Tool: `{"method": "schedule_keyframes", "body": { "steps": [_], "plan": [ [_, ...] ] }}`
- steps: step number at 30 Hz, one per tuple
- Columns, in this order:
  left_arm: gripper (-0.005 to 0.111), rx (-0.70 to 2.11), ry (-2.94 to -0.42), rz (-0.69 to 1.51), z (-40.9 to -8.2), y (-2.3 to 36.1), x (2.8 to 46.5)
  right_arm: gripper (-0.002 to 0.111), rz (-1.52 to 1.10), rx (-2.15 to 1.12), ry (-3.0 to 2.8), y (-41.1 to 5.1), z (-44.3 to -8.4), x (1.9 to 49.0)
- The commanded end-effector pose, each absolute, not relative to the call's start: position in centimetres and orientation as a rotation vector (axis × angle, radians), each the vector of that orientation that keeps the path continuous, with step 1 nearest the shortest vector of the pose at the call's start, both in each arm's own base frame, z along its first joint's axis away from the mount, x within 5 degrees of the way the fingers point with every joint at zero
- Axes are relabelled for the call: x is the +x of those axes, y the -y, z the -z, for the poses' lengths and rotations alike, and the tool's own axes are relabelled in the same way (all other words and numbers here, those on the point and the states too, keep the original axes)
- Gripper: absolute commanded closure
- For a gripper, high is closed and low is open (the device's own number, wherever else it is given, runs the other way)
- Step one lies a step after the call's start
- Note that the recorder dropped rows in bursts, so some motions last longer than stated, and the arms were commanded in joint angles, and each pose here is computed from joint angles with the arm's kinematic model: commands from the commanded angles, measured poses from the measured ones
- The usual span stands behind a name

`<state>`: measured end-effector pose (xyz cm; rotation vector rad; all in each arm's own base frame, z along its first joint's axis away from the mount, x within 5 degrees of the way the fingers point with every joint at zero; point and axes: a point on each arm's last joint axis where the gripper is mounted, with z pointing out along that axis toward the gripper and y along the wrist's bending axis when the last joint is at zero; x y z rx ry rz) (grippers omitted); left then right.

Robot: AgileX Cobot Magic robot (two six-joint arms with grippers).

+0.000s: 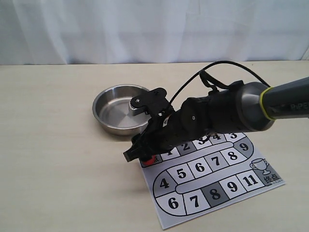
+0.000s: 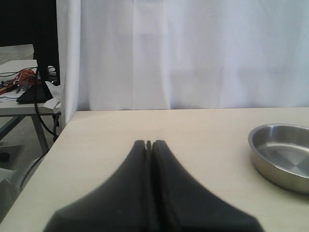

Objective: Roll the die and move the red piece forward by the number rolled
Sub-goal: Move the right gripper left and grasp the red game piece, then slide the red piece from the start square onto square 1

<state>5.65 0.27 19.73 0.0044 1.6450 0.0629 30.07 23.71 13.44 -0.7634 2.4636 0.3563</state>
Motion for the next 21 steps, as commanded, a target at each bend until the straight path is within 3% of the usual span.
{"method": "schedule_keyframes", "body": {
  "steps": [1,18,20,21],
  "plan": [
    [0.107,0.003,-1.625,-0.059,-20.03,-0.25,5.63,0.046,-0.348,-0.773,-2.452,-23.71,-13.23,30.14],
    [0.107,0.003,-1.625,-0.059,-20.03,-0.25,5.63,0.046,-0.345,-0.776,-2.462,-23.71,-12.91,30.13],
    [0.107,0.003,-1.625,-0.059,-20.03,-0.25,5.63,0.057,-0.345,-0.775,-2.46,-23.71,-12.92,30.15],
    [0.107,0.003,-1.627,-0.06,-20.02,-0.26,5.63,0.068,-0.345,-0.775,-2.46,-23.71,-12.92,30.15]
  ]
}}
